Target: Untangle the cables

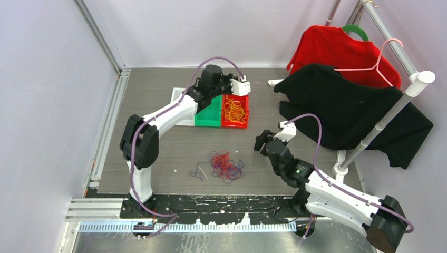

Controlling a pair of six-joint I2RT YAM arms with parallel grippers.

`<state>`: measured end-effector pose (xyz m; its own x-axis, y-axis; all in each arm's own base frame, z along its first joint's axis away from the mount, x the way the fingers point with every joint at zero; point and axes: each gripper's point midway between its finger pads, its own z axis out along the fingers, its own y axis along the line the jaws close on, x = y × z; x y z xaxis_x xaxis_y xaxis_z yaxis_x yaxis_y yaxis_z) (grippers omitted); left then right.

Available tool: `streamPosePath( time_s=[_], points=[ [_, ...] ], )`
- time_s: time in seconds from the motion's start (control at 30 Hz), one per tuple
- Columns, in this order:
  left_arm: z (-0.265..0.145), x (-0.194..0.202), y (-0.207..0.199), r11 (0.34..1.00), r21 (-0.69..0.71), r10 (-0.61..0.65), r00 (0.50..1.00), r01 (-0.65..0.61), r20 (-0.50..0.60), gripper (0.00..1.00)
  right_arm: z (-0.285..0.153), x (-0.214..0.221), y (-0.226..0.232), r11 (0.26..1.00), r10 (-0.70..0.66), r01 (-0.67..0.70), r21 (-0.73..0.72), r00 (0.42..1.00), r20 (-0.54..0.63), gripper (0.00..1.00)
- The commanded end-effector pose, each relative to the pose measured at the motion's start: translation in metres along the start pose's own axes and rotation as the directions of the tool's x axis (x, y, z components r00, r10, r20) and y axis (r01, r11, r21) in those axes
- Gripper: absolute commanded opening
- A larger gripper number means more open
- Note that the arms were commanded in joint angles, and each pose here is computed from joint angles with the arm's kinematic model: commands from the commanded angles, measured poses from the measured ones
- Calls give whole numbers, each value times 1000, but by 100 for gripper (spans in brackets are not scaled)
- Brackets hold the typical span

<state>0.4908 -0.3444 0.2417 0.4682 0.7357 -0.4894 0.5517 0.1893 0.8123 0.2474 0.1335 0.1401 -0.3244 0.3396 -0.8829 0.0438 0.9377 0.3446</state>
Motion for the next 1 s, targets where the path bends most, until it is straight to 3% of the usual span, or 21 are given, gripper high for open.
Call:
streamPosePath(
  time_s=[0.0, 0.33, 0.53, 0.7, 0.97],
  points=[
    [-4, -10, -18, 997, 67, -44, 999, 42, 29, 0, 12, -25, 23, 992, 118, -118, -37, 993, 20, 65],
    [5, 8, -82, 957, 273, -75, 994, 95, -81, 0, 18, -23, 8, 981, 194, -194, 4, 981, 12, 64],
    [27, 17, -76, 966, 244, -55, 990, 85, -128, 0, 17, -21, 4, 976, 216, -216, 9, 976, 10, 64],
    [39, 14, -68, 968, 233, -65, 990, 93, -128, 0, 22, -16, 15, 980, 194, -194, -40, 981, -18, 74],
    [42, 22, -86, 942, 296, -109, 978, 159, -178, 1, 49, 7, 45, 986, 50, -62, -156, 995, -82, 81]
  ],
)
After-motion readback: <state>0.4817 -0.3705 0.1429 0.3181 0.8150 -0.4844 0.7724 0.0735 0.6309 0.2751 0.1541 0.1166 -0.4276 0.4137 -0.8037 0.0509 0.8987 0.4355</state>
